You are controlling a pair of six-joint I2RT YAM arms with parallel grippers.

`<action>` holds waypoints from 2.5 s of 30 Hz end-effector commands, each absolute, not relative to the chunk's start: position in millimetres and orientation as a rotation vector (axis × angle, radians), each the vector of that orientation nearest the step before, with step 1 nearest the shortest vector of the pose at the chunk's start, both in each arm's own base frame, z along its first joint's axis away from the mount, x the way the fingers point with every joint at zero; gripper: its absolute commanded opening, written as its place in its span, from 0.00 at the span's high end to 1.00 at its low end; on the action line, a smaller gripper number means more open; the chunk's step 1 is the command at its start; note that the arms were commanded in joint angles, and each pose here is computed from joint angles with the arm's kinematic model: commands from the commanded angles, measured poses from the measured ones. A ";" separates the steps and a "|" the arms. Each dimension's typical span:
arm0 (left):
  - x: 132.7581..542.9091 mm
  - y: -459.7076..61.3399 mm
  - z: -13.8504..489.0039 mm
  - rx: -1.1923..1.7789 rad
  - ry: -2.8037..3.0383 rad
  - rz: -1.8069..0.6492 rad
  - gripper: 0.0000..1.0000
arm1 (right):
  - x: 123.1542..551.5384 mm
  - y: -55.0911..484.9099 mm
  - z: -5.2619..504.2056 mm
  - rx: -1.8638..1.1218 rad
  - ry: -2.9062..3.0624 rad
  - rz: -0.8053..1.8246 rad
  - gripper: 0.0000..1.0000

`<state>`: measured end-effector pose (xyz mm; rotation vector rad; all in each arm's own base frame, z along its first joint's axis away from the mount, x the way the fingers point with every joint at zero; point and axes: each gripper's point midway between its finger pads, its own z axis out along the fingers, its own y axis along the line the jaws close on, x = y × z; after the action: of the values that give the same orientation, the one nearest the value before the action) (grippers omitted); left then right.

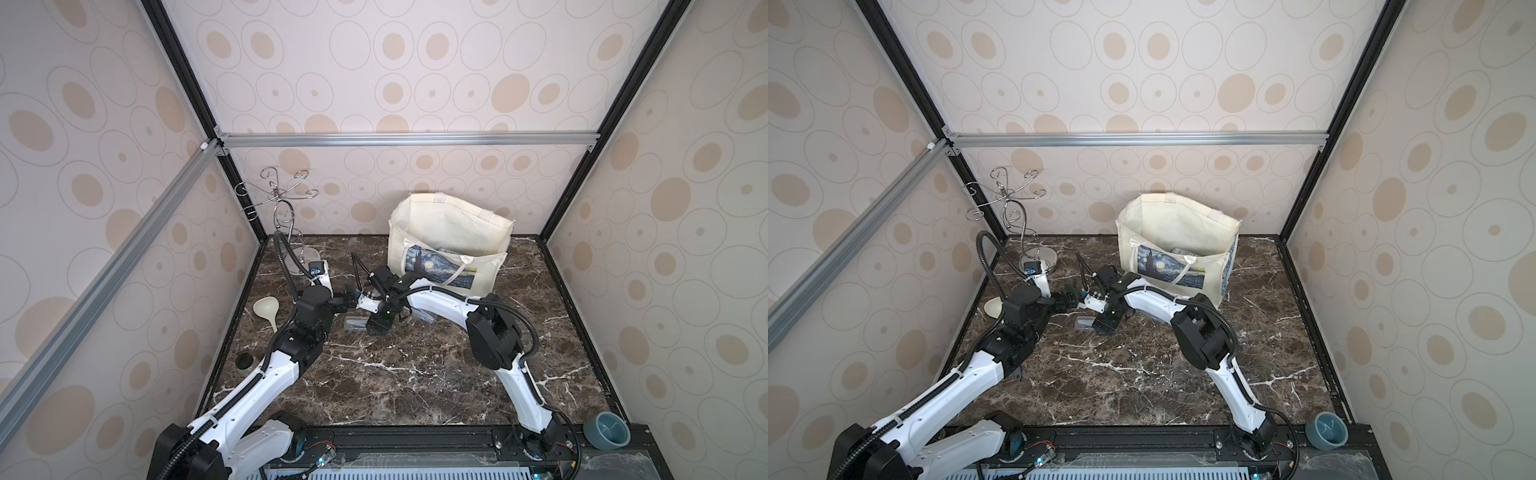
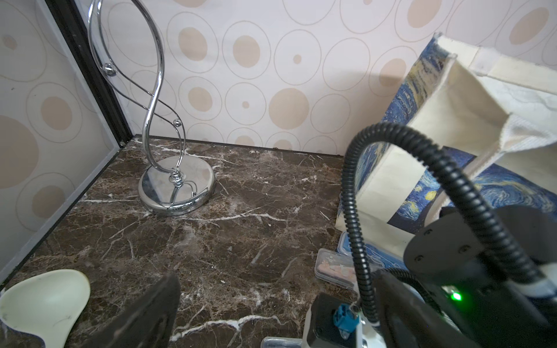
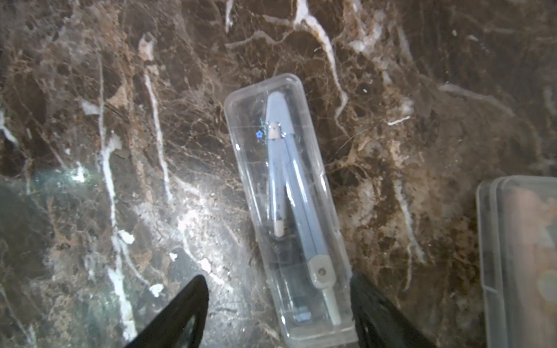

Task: Put the compass set into the canvas bag
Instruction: Pick up the compass set at the center of the board, then place the compass set in the canvas bag.

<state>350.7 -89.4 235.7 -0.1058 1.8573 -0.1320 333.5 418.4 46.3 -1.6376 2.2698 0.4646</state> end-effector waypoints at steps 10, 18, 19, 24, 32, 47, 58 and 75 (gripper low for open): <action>346.6 -84.0 243.9 -0.104 1.840 -0.122 0.00 | 329.3 401.7 16.7 -1.749 2.344 0.338 0.33; 334.5 -68.9 258.9 -0.136 1.795 -0.081 0.00 | 316.7 382.0 8.8 -1.770 2.374 0.270 0.55; 332.5 -67.4 260.8 -0.141 1.788 -0.080 0.00 | 315.2 380.7 9.6 -1.769 2.376 0.272 0.58; 326.3 -63.9 265.2 -0.157 1.763 -0.097 0.00 | 308.8 380.3 17.8 -1.757 2.367 0.313 0.68; 331.0 -66.7 261.4 -0.143 1.777 -0.094 0.00 | 305.3 392.5 59.5 -1.677 2.312 0.430 0.70; 322.6 -69.8 281.2 -0.112 1.723 -0.144 0.00 | 320.9 391.3 172.7 -1.481 2.198 0.397 0.75; 306.7 -121.3 316.8 0.111 1.616 -0.447 0.00 | 360.4 360.0 280.1 -1.230 2.179 0.417 0.74; 330.6 -173.4 266.1 0.249 1.727 -0.651 0.00 | 458.5 201.1 303.7 -0.714 2.340 0.316 0.74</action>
<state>329.2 -167.3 247.0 0.2445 1.8103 -0.5911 463.3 213.6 305.3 -0.7532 2.3083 0.2881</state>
